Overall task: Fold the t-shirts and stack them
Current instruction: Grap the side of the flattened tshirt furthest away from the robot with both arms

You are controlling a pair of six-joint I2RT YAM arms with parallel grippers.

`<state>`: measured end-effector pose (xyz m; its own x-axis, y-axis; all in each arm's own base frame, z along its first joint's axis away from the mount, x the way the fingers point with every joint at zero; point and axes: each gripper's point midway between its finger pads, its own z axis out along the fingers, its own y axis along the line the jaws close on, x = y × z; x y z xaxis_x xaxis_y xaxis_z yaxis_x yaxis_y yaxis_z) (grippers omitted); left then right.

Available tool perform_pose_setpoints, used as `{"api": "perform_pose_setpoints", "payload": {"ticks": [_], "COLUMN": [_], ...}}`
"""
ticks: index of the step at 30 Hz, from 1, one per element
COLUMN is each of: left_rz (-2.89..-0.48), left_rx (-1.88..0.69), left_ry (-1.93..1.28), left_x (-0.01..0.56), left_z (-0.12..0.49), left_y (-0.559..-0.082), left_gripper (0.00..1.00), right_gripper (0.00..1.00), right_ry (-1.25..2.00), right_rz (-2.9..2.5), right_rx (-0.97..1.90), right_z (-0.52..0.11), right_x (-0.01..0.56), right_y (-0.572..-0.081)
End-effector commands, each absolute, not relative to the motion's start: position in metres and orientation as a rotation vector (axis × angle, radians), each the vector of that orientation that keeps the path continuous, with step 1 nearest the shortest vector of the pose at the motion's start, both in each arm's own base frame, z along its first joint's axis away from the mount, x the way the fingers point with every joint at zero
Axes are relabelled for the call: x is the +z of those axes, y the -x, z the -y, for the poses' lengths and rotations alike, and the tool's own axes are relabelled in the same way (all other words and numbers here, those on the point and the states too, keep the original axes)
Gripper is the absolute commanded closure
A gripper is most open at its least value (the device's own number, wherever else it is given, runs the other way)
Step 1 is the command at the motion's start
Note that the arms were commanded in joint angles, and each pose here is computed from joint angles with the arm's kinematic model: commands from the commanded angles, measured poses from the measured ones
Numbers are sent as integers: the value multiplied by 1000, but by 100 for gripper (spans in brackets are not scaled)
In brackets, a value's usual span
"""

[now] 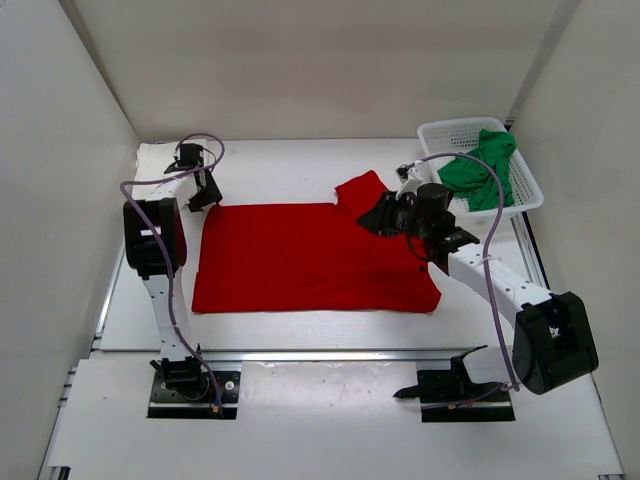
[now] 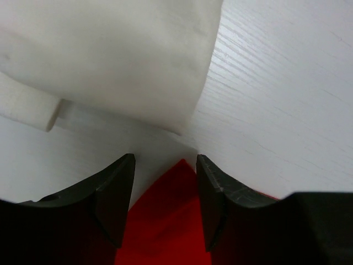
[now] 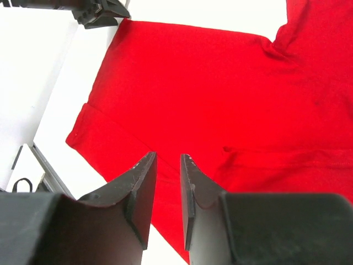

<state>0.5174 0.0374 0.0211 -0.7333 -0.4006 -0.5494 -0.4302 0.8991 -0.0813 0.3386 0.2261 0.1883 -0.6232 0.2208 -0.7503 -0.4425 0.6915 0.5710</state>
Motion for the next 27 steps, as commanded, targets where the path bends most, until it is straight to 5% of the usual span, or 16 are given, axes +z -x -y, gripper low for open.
{"api": "perform_pose_setpoints", "payload": {"ticks": [1,10,14,18,27], "left_rz": [-2448,-2372,-2390,-2457,-2455], "left_rx": [85,36,9,35,62], "left_ry": [642,690,669,638,628], "left_x": [33,38,38,30,31], "left_z": [-49,-52,-47,-43,-44], "left_y": [-514,-509,-514,-513,-514], "left_gripper": [40,35,55,54,77], "right_gripper": [78,78,78,78,78], "right_ry": [211,230,231,237,220], "right_rz": [-1918,-1948,-1951,-1915,-1899], "right_rx": [989,1002,1029,1026,1037], "right_z": [-231,-239,-241,-242,-241], "right_x": [222,211,211,226,228], "right_y": [-344,-342,-340,-341,-348]}}
